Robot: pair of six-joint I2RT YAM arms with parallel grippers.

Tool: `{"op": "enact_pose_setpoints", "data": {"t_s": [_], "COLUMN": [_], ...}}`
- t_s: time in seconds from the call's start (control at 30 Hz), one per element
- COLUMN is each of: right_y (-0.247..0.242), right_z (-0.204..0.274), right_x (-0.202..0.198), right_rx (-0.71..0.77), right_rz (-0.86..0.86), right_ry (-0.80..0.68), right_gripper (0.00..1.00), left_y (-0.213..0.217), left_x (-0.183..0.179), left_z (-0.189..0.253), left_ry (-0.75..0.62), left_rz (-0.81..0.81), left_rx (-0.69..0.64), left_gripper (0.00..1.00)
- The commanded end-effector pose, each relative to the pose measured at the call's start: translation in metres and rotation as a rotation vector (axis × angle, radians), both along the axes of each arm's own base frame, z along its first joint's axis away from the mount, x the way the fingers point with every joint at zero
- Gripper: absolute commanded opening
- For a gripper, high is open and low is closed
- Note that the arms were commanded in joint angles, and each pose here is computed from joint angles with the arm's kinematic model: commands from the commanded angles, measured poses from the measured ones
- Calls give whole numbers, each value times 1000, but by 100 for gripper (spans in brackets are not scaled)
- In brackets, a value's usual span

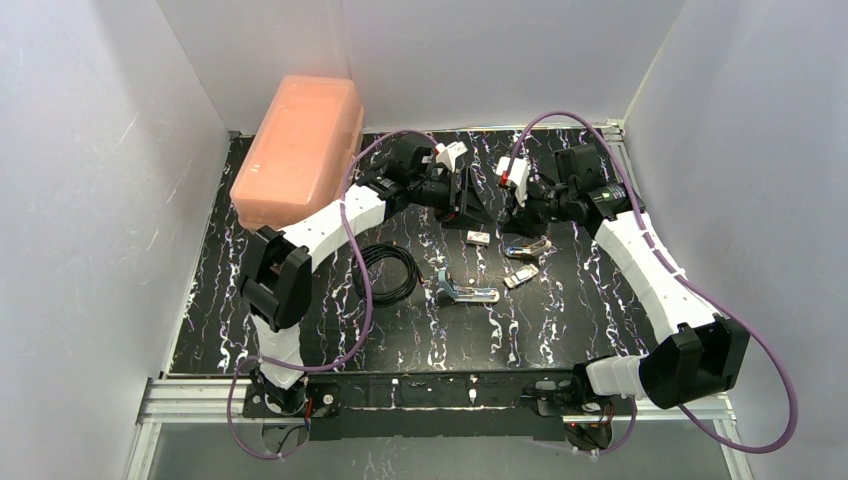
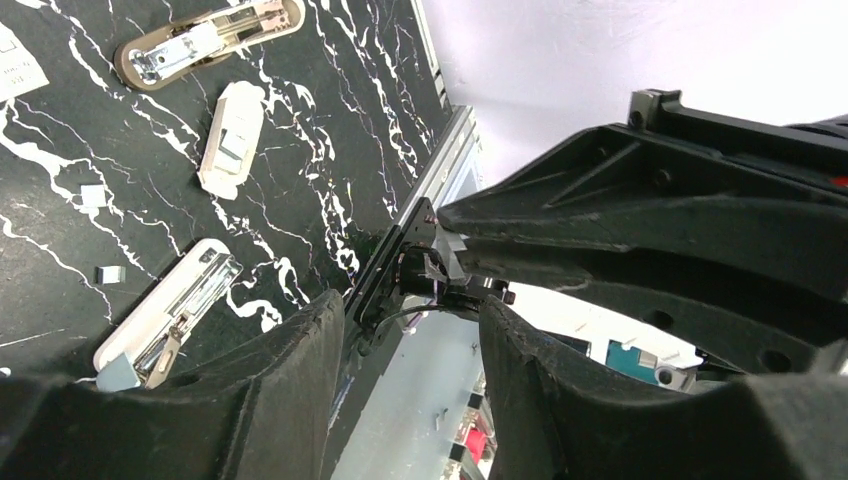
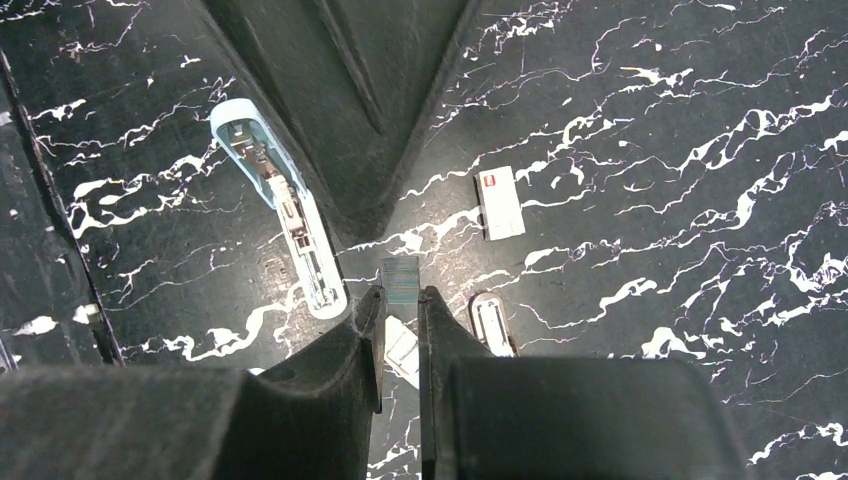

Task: Load the staples into the stapler
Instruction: Pick up the staple from the center of the board.

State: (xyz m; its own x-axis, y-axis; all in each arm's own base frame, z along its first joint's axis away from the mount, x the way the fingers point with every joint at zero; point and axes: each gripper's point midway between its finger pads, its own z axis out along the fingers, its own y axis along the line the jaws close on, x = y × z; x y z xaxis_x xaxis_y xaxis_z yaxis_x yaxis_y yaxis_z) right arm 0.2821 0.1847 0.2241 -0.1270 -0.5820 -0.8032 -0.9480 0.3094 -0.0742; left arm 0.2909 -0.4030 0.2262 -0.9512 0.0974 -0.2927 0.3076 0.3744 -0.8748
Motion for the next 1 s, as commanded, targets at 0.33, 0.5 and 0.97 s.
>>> {"op": "enact_pose_setpoints", "data": {"t_s": [0.33, 0.5, 0.97], "right_y": [9, 10, 13], "right_z": [10, 5, -5], "right_x": [0, -1, -1], "right_rx": [43, 34, 1], "right_rz": [-4, -3, -8], "right_ry": [-7, 3, 7], "right_gripper": [17, 17, 17], "left_y": [-13, -17, -22], "left_x": [-2, -2, 1], "left_z": [14, 13, 9], "left_ry": [23, 32, 47], "left_rz": [-11, -12, -10], "left_rx": [-37, -42, -40], "left_gripper": [43, 43, 32]}}
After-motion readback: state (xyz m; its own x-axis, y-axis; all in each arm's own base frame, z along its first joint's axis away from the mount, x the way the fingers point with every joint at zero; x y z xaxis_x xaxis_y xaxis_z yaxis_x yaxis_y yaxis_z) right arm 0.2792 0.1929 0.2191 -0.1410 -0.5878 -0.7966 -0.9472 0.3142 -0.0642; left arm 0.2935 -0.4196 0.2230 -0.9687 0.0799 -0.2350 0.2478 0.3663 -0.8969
